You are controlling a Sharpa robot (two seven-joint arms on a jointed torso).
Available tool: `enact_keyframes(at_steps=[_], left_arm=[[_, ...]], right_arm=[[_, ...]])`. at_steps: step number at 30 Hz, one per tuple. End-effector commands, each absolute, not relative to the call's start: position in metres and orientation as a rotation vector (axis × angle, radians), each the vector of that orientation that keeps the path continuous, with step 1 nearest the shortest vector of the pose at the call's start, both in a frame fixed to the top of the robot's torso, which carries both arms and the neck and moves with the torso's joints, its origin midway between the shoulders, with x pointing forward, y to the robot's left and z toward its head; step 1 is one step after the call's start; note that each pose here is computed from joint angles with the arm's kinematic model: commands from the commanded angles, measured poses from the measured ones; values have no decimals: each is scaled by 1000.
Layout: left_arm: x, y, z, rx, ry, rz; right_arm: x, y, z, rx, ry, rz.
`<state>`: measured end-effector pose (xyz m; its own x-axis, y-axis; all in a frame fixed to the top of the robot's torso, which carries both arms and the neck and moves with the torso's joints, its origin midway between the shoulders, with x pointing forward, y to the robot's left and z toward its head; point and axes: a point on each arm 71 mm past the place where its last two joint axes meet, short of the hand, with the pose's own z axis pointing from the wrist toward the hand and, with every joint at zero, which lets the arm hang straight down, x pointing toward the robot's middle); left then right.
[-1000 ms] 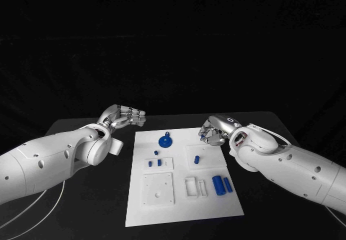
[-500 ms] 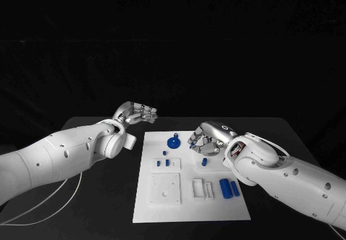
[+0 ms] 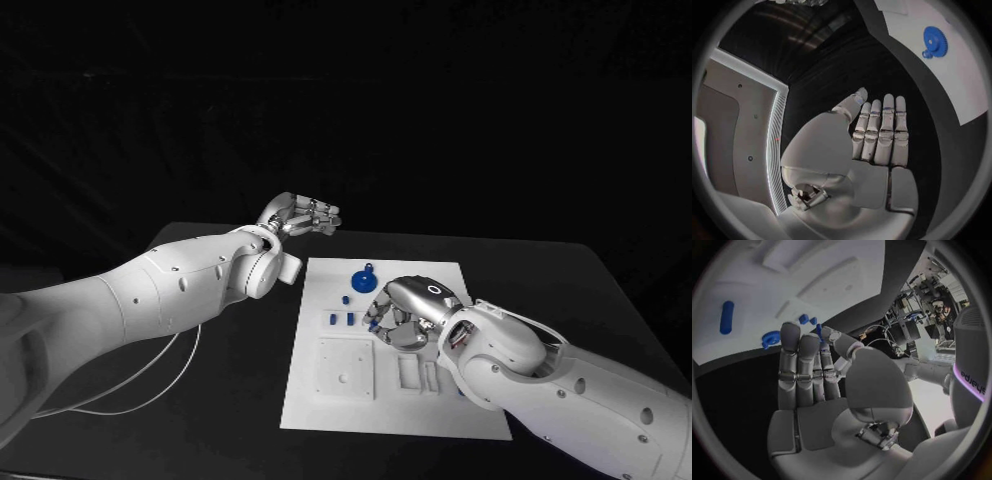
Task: Assemble the parts on the task board
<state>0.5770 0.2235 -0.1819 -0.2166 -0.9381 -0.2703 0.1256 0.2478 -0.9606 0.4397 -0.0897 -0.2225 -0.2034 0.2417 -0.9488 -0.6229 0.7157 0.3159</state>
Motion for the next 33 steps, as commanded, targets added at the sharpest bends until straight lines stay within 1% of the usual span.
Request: enact_keyframes(at_steps=[1, 9, 16, 23, 33], left_arm=[[578, 222, -183, -841, 1399, -1235], [578, 215, -184, -842, 1407, -1246], [577, 212, -185, -841, 1413, -1258], [577, 211, -186, -843, 1416, -1262], [577, 210, -186, -844, 1419, -1268]], right_arm=[[433, -82, -231, -372, 1589, 790], [425, -72, -253, -380, 1620, 790], [421, -68, -264, -395, 1638, 776], [420, -69, -270, -402, 1651, 760], [421, -70, -273, -399, 1642, 741]])
